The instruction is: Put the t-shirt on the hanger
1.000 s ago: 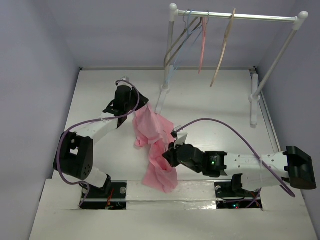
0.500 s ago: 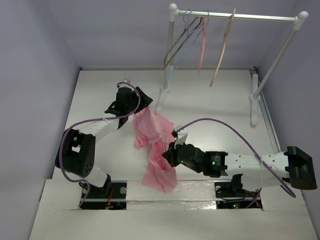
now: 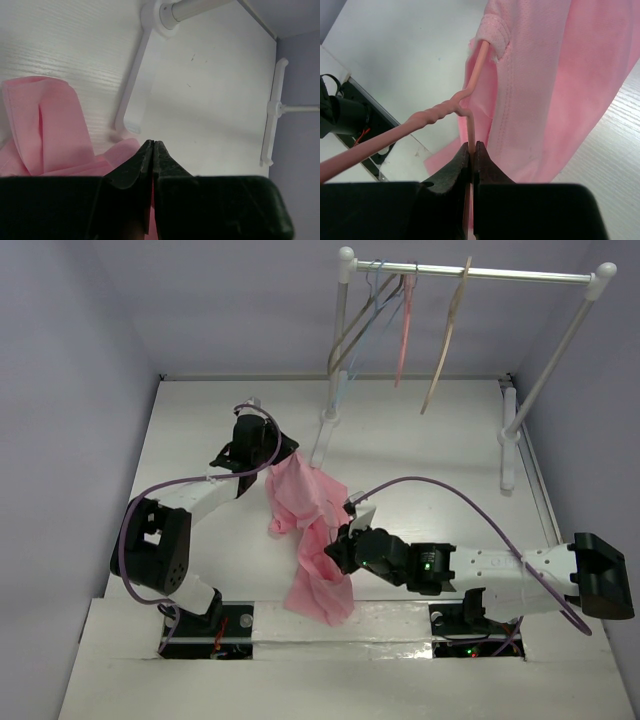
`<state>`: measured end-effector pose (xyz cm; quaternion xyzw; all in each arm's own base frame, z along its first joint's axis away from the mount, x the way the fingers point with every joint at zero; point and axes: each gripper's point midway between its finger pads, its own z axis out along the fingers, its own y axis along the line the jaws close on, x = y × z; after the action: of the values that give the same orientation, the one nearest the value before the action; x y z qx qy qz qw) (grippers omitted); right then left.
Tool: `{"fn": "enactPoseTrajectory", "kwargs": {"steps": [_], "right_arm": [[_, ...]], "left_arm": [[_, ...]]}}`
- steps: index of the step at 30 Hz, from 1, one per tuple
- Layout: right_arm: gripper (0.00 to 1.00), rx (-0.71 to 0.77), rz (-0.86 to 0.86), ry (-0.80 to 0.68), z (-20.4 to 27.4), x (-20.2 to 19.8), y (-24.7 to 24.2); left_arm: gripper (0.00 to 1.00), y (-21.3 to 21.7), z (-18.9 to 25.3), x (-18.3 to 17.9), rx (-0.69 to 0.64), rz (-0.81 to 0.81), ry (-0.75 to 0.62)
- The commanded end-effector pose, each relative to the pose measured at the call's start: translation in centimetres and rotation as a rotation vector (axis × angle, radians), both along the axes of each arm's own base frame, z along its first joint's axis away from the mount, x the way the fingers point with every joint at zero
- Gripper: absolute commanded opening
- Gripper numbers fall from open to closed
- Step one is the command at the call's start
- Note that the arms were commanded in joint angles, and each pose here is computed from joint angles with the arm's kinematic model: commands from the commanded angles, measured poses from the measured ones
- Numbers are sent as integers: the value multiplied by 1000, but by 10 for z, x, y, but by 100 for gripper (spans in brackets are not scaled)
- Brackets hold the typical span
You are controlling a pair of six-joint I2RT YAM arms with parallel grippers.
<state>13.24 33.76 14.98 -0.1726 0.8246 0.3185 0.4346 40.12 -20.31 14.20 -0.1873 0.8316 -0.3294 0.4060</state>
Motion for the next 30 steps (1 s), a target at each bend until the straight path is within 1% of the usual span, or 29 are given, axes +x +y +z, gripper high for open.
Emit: {"fn": "enactPoseTrajectory", "kwargs": {"steps": [1, 3, 5, 7, 8, 9, 11, 12, 13, 15, 17, 20, 21, 22, 23, 24, 25, 26, 27, 28, 29, 30], "right_arm": [[0, 63, -6, -9, 12, 0, 1], [0, 49, 2, -9, 11, -2, -1], [0, 17, 10, -5, 9, -3, -2], [0, -7, 32, 6, 6, -6, -3], [0, -17, 37, 11, 4, -8, -4], [0, -19, 43, 15, 3, -9, -5], [0, -32, 53, 35, -3, -13, -7], [0, -24, 54, 41, -1, -14, -9], [0, -20, 56, 49, -2, -16, -10], [0, -22, 69, 62, -5, -19, -12], [0, -17, 76, 64, -1, -21, -14], [0, -16, 55, 47, 13, -17, -19], [0, -27, 51, 48, 18, -17, -22], [0, -23, 59, 47, 22, -19, -23], [0, -1, 69, 41, 31, -20, -26], [0, 0, 88, 43, 33, -24, -28], [0, -1, 127, 50, 33, -27, -30], [0, 37, 136, 44, 44, -27, -36], [0, 51, 127, 46, 47, -21, -42], [0, 62, 138, 40, 50, -20, -47], [0, 74, 179, 58, 49, -25, -51], [0, 115, 188, 47, 60, -26, -58]], "left_arm": [[0, 3, 35, 4, 5, 10, -106], [0, 7, 47, 10, 13, 20, -126], [0, 24, 51, 19, 40, 53, -121], [0, 38, 70, 32, 37, 79, -145], [0, 44, 70, 33, 61, 82, -133], [0, 48, 88, 40, 66, 92, -162], [0, 65, 93, 44, 114, 129, -146], [0, 71, 108, 49, 139, 137, -178], [0, 74, 111, 49, 157, 146, -180], [0, 88, 115, 49, 174, 165, -176], [0, 87, 114, 43, 171, 149, -174], [0, 75, 108, 22, 136, 87, -179], [0, 65, 98, 5, 127, 53, -168], [1, 62, 95, -3, 107, 37, -169], [7, 55, 95, -10, 85, 18, -195], [14, 50, 93, -18, 65, 1, -209], [27, 46, 81, -38, 41, -30, -209], [32, 39, 87, -44, 5, -48, -255], [35, 37, 78, -60, -9, -62, -259], [39, 33, 77, -67, -23, -74, -273], [41, 25, 81, -75, -40, -99, -309], [42, 21, 81, -82, -51, -109, -322]]}}
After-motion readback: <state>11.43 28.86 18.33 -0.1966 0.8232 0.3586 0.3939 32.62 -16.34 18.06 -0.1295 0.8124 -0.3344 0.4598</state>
